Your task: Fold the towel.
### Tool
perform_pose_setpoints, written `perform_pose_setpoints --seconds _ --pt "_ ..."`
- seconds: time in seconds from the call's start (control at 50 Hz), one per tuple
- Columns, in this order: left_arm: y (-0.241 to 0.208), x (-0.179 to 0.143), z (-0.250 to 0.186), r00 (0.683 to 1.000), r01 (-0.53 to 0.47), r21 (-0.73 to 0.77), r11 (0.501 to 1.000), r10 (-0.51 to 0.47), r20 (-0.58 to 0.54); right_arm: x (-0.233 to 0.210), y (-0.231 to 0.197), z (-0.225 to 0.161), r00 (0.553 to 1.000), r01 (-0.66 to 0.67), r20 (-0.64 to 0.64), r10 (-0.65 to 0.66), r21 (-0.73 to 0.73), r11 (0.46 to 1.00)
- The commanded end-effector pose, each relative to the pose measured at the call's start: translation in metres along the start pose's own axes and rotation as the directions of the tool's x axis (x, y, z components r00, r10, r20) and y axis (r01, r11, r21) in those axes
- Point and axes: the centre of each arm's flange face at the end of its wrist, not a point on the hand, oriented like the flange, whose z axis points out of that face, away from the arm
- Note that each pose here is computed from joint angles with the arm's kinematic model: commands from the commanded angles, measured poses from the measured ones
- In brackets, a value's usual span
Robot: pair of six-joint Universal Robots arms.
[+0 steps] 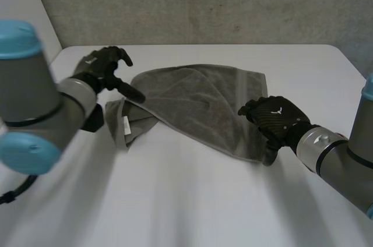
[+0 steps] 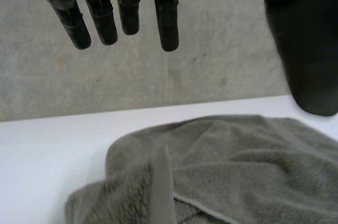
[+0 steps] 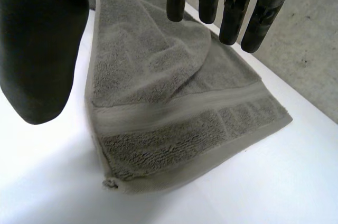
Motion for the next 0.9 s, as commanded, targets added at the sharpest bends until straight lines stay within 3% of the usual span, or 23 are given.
perform_pose_setpoints --seconds 0.02,0.14,0.18,0.34,0.5,0.72,0.9 --pt "0.041 0.009 0.026 0.993 -0.045 -0.044 0.998 0.049 0.109 -0.001 0.007 0.003 1.0 -0.002 -0.013 0.002 -0.018 1.0" --pt "0.069 0.008 0.035 0.973 -0.099 -0.079 0.992 0.113 0.2 -0.001 0.01 0.003 1.0 0.002 -0.027 -0.003 -0.026 1.0" --pt "0.07 0.0 0.035 0.948 -0.158 -0.079 0.984 0.174 0.268 -0.001 0.01 0.003 1.0 0.002 -0.027 -0.003 -0.026 1.0" --pt "0.064 -0.015 0.03 0.894 -0.251 -0.052 0.967 0.252 0.372 -0.002 0.014 0.005 1.0 0.001 -0.02 -0.002 -0.04 0.999" --pt "0.041 -0.039 0.015 0.877 -0.238 0.001 0.971 0.214 0.431 -0.006 0.02 0.006 1.0 0.015 -0.007 -0.016 -0.058 0.998" --pt "0.043 -0.066 0.001 0.85 -0.223 -0.049 0.974 0.219 0.479 -0.004 0.022 0.009 0.999 0.018 -0.026 -0.019 -0.049 0.999" --pt "0.062 -0.079 0.002 0.876 -0.202 -0.121 0.972 0.234 0.422 -0.001 0.023 0.011 0.998 0.011 -0.061 -0.013 -0.029 1.0"
